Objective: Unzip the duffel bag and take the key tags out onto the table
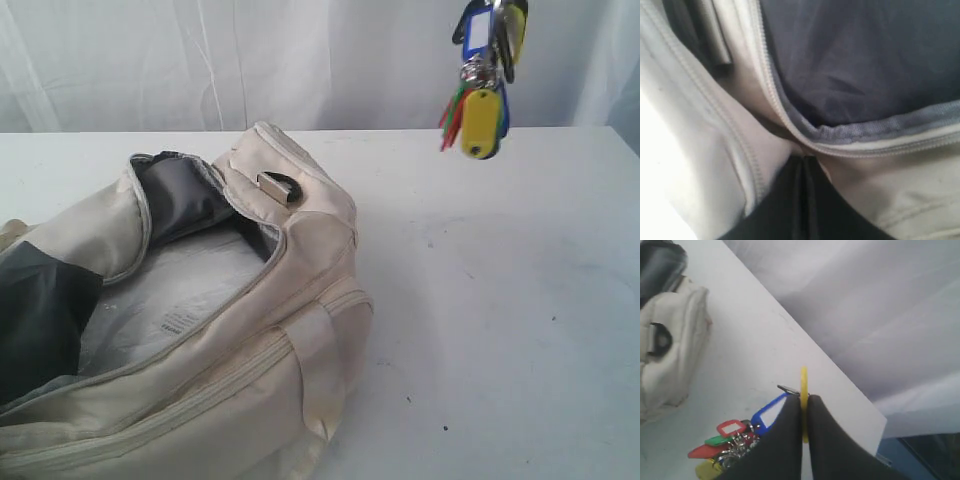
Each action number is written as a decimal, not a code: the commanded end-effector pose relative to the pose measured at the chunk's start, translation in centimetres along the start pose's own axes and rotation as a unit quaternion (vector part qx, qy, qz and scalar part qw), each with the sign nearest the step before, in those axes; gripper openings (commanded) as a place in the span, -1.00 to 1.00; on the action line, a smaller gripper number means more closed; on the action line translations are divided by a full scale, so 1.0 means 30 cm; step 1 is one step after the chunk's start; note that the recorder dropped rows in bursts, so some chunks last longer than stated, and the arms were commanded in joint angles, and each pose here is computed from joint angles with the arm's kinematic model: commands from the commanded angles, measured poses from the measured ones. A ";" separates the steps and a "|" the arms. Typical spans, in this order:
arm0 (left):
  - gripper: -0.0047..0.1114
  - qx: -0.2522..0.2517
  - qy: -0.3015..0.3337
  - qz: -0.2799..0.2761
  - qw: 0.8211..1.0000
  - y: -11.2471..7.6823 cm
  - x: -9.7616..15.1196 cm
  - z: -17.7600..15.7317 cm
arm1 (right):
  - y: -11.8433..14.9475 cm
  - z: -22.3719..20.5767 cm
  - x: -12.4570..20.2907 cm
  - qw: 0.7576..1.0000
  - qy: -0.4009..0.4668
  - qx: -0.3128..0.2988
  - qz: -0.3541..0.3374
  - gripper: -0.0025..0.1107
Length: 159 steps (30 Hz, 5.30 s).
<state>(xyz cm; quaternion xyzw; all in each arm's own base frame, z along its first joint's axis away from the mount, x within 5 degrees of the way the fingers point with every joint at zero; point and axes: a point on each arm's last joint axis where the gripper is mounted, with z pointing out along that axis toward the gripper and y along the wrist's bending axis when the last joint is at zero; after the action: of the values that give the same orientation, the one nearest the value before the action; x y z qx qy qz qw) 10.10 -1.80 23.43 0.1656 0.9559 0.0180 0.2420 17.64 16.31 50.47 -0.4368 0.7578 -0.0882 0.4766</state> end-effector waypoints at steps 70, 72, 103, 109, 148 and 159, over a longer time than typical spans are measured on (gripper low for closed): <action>-0.92 0.016 -0.199 -0.063 0.978 -0.002 -0.112 -0.025 | 0.293 0.634 0.380 0.922 -0.049 -0.097 0.373 0.33; -0.92 0.015 -0.238 -0.071 0.969 0.001 -0.128 -0.041 | 0.318 0.662 0.387 0.923 -0.034 -0.103 0.368 0.34; 0.16 -0.037 -0.197 -0.103 0.974 0.069 -0.156 0.037 | 0.441 0.813 0.332 0.921 -0.027 -0.148 0.359 0.21; 0.12 -0.036 -0.153 -0.109 0.981 0.082 -0.171 0.112 | 0.447 0.816 0.369 0.925 0.033 -0.133 0.353 -0.45; -0.41 -0.028 -0.373 -0.160 0.913 0.170 -0.540 0.245 | 0.274 0.527 0.306 0.946 -0.040 -0.139 0.291 -0.24; -0.73 -0.041 -0.483 -0.157 0.861 0.156 -0.464 -0.129 | 0.027 0.283 0.376 0.931 -0.123 -0.007 0.343 -0.25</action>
<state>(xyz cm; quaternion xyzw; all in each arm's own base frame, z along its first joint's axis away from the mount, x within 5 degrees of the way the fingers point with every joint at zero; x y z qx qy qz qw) 23.32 -1.96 32.32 -0.0061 0.7327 -0.0634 0.6776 22.80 12.71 37.28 -0.1638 0.8098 0.1737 0.5359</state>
